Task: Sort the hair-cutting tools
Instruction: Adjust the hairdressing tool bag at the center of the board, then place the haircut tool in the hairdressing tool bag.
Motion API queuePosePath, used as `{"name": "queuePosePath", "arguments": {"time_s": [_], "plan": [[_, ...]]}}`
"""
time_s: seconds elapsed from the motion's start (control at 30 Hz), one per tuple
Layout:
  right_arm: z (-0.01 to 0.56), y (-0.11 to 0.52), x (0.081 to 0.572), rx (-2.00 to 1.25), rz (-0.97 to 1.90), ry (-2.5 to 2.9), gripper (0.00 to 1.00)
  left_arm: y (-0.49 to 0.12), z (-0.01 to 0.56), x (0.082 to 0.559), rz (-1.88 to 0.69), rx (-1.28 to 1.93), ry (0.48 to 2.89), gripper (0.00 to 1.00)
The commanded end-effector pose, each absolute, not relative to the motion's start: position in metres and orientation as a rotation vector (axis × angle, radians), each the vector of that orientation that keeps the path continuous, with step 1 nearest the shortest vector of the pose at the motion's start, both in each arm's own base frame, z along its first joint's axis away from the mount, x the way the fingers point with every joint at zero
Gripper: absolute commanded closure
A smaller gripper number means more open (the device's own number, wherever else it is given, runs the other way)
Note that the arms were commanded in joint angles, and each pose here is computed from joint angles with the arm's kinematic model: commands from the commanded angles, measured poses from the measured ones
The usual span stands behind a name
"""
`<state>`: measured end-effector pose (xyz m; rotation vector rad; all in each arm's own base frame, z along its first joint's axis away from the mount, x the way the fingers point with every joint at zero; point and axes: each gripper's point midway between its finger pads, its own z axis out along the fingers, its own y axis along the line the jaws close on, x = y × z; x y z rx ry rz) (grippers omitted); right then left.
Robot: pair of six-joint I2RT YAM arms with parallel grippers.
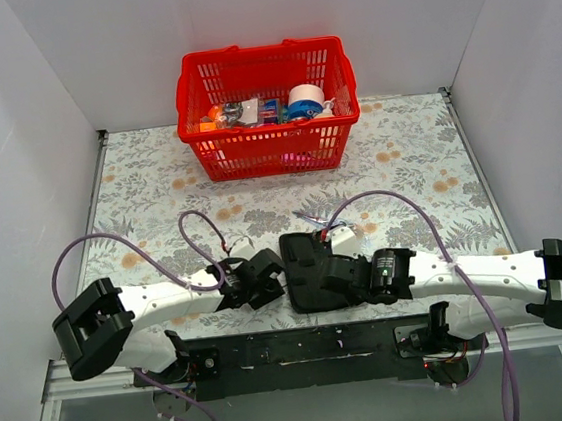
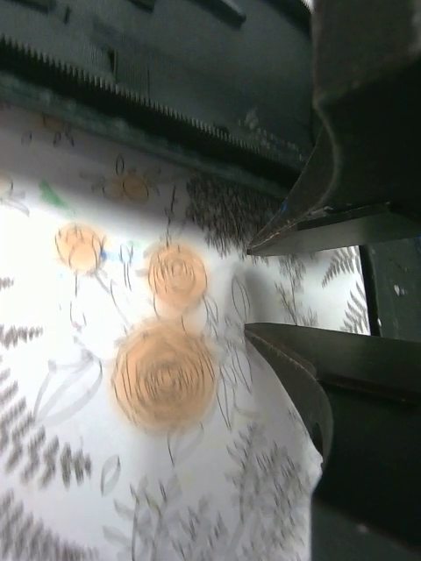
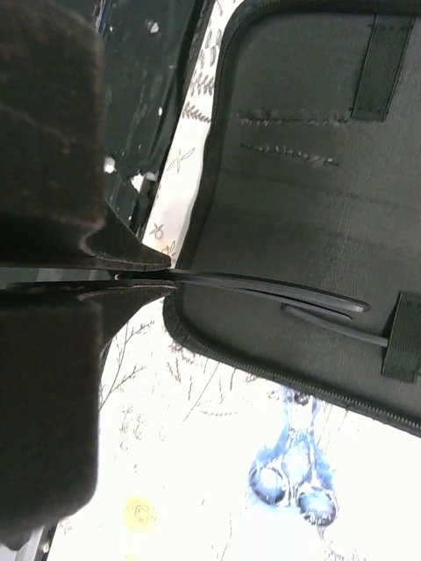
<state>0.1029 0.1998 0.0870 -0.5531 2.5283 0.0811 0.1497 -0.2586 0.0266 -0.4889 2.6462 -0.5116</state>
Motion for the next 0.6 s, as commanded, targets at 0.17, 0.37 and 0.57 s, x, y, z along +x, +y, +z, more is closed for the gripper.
{"name": "queuePosePath", "arguments": {"time_s": [0.17, 0.37, 0.57], "plan": [[0.094, 0.164, 0.123, -0.592, -0.104, 2.487, 0.99, -0.225, 0.092, 0.173, -0.342, -0.563, 2.477, 0.62], [0.095, 0.160, 0.132, -0.649, -0.130, 2.482, 0.99, -0.261, 0.118, 0.191, -0.454, -0.442, 2.437, 0.60], [0.092, 0.169, 0.130, -0.745, -0.082, 2.498, 0.99, -0.303, 0.108, 0.202, -0.492, -0.363, 2.489, 0.60]]}}
